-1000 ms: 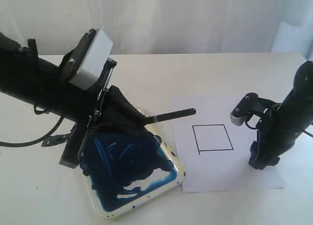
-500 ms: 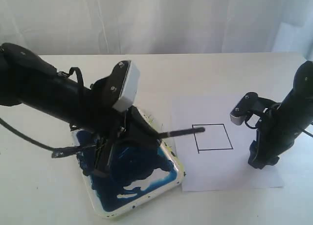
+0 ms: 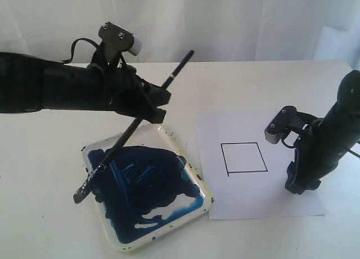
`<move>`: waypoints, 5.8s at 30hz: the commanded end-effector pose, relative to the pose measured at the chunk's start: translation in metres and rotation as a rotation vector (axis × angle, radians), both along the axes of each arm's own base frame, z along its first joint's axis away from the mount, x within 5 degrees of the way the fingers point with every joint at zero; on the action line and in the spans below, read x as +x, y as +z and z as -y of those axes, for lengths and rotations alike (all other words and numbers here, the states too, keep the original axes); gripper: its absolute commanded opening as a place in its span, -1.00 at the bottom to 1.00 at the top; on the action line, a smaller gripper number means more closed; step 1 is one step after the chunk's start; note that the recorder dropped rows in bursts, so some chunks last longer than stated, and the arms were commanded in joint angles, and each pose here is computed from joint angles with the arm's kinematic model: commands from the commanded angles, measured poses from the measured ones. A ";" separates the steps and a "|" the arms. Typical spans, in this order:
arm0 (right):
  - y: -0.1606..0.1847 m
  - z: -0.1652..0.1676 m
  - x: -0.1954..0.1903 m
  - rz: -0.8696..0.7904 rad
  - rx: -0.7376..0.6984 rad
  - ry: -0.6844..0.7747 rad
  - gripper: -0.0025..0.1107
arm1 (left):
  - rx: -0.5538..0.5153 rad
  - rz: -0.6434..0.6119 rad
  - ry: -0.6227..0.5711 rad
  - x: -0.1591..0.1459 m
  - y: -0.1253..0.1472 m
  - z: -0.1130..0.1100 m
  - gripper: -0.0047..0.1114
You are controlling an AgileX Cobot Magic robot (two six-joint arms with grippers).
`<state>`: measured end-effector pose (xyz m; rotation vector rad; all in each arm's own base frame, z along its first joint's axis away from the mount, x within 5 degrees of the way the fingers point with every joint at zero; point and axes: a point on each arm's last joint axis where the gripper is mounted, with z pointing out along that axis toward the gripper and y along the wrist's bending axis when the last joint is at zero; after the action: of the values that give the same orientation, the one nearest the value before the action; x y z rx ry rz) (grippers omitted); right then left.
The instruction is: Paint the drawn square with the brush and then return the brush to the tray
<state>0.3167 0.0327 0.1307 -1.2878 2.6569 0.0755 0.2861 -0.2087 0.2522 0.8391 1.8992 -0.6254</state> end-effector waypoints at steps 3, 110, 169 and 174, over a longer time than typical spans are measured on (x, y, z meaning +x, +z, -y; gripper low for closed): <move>-0.008 0.001 0.001 0.004 -0.011 0.004 0.05 | -0.238 -0.326 0.418 0.013 -0.003 -0.015 -0.92; -0.006 -0.002 0.007 0.063 0.031 -0.058 0.05 | -0.310 -0.304 1.195 0.019 -0.076 -0.076 -0.11; -0.006 -0.002 0.008 0.065 0.042 -0.072 0.05 | -0.059 -0.373 0.168 0.021 0.034 -0.083 -0.73; -0.006 -0.002 0.008 0.065 0.042 -0.072 0.05 | 0.395 -0.366 0.212 0.028 0.038 -0.109 -0.55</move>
<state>0.3252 0.0359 0.1301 -1.1486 2.6207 0.0806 0.3109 -0.1158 0.2889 0.6884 2.3413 -0.5328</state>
